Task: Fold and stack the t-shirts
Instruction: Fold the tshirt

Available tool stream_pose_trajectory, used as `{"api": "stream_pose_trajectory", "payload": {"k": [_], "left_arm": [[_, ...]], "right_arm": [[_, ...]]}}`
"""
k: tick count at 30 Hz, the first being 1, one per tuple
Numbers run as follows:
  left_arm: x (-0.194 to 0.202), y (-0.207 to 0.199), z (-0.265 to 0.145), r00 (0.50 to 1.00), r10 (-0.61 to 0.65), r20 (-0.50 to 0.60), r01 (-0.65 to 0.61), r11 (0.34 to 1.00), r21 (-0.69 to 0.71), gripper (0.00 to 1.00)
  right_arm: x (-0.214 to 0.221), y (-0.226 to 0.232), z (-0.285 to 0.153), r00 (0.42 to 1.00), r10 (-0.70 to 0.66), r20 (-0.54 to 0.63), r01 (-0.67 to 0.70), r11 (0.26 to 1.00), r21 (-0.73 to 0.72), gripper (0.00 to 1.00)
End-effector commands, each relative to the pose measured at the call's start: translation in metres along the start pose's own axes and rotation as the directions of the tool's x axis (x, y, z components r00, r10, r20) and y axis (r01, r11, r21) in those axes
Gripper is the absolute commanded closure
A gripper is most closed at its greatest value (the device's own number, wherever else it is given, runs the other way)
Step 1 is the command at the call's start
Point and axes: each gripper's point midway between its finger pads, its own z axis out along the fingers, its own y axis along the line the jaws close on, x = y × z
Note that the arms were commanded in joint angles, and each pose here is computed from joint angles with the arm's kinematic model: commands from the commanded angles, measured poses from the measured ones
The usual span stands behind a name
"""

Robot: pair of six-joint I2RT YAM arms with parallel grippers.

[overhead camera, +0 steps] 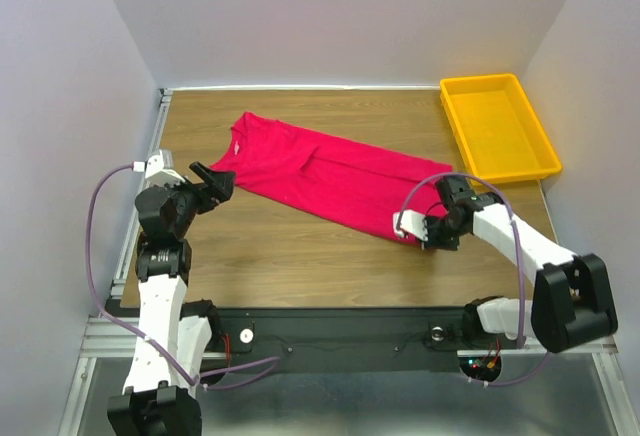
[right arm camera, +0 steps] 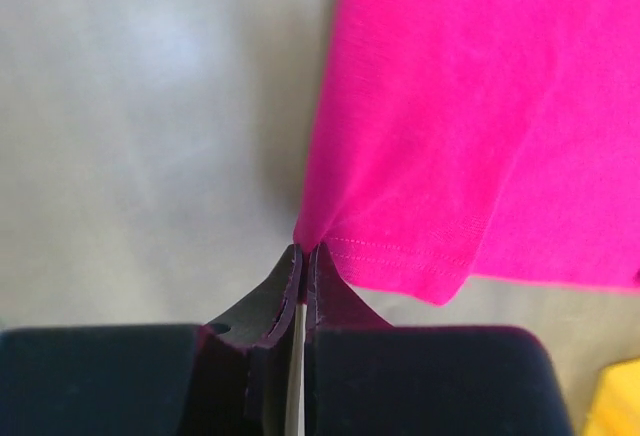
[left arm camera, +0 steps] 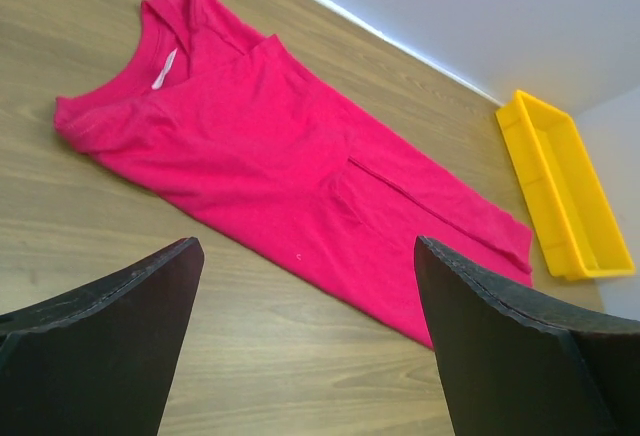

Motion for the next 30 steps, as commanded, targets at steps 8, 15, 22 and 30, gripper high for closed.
{"api": "stream_pose_trajectory", "payload": {"k": [8, 15, 22, 30], "left_arm": [[0.066, -0.010, 0.007, 0.953, -0.236, -0.192, 0.251, 0.966, 0.057, 0.02], [0.106, 0.042, 0.030, 0.928, -0.330, -0.174, 0.285, 0.928, -0.240, 0.08], [0.092, 0.101, 0.081, 0.955, -0.279, -0.097, 0.212, 0.876, -0.433, 0.13], [0.080, 0.146, 0.118, 0.962, -0.241, -0.125, 0.143, 0.842, -0.521, 0.18]], "right_arm": [[-0.030, 0.013, -0.048, 0.995, 0.031, 0.094, -0.033, 0.999, 0.021, 0.37], [-0.114, -0.072, -0.084, 0.880, 0.251, 0.404, -0.321, 0.940, 0.115, 0.34], [-0.151, -0.104, -0.084, 0.767, 0.346, 0.540, -0.428, 0.903, 0.030, 0.34], [-0.144, -0.103, -0.080, 0.772, 0.342, 0.536, -0.440, 0.896, 0.061, 0.34]]}}
